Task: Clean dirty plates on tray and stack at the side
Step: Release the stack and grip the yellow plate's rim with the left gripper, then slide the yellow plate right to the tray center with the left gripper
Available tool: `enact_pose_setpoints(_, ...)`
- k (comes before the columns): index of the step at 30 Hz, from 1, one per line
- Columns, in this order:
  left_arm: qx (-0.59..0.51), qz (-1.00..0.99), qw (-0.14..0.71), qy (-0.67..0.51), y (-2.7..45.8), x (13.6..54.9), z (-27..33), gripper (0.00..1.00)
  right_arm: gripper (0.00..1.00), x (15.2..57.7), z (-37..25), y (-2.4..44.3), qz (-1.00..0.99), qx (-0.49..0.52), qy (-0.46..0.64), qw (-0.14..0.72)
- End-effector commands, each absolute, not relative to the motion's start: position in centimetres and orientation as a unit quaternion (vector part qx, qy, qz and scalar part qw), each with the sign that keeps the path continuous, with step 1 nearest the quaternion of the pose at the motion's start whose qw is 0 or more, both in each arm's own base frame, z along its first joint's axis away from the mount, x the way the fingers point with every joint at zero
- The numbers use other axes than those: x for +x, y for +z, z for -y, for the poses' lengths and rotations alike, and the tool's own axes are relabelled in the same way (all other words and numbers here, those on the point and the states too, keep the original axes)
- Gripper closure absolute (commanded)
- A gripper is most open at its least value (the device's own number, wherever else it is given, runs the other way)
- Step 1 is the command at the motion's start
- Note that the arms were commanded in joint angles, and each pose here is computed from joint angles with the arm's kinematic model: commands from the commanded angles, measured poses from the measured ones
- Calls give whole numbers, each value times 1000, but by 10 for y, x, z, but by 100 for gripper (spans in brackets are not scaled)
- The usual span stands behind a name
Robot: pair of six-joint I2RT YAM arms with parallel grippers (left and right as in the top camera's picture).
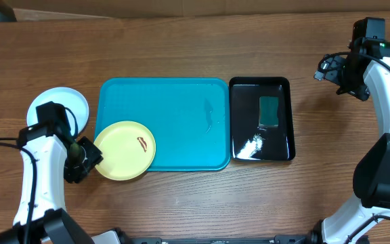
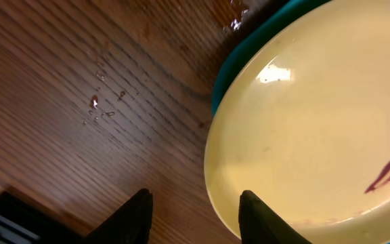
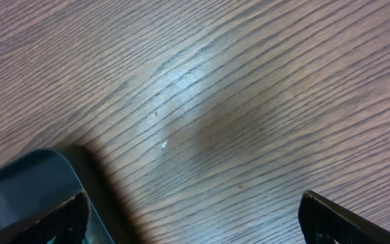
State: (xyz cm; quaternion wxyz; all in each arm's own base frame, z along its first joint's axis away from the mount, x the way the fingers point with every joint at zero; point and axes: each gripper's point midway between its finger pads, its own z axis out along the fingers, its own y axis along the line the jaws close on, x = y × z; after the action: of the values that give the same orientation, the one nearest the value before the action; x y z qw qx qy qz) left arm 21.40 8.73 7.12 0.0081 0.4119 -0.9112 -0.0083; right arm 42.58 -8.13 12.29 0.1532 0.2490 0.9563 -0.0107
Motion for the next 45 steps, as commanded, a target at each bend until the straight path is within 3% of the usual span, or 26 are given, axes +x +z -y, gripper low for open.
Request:
enact_pose_setpoints(1, 423, 905, 36, -7, 52, 204, -83, 58, 0, 428, 82, 133, -953, 253, -9, 167)
enact_pose_setpoints(10, 423, 905, 48, 14, 36, 206, -76, 61, 0, 428, 82, 133, -953, 253, -9, 167)
enact_pose_setpoints(15, 423, 905, 45, 15, 32, 206, -76, 73, 0, 428, 82, 133, -953, 253, -9, 167)
enact_pose_setpoints(25, 424, 904, 48, 24, 21, 201, -70, 77, 0, 428, 82, 133, -953, 253, -9, 167)
enact_pose_setpoints(29, 424, 904, 47, 28, 21, 202, -69, 94, 0, 428, 82, 133, -953, 253, -9, 167)
enact_pose_setpoints(34, 424, 903, 43, 47, 22, 207, -65, 96, 0, 428, 82, 133, -953, 253, -9, 167)
enact_pose_setpoints(45, 291, 938, -78, 173, 97, 295, -41, 96, 0, 428, 82, 133, -953, 253, -9, 167)
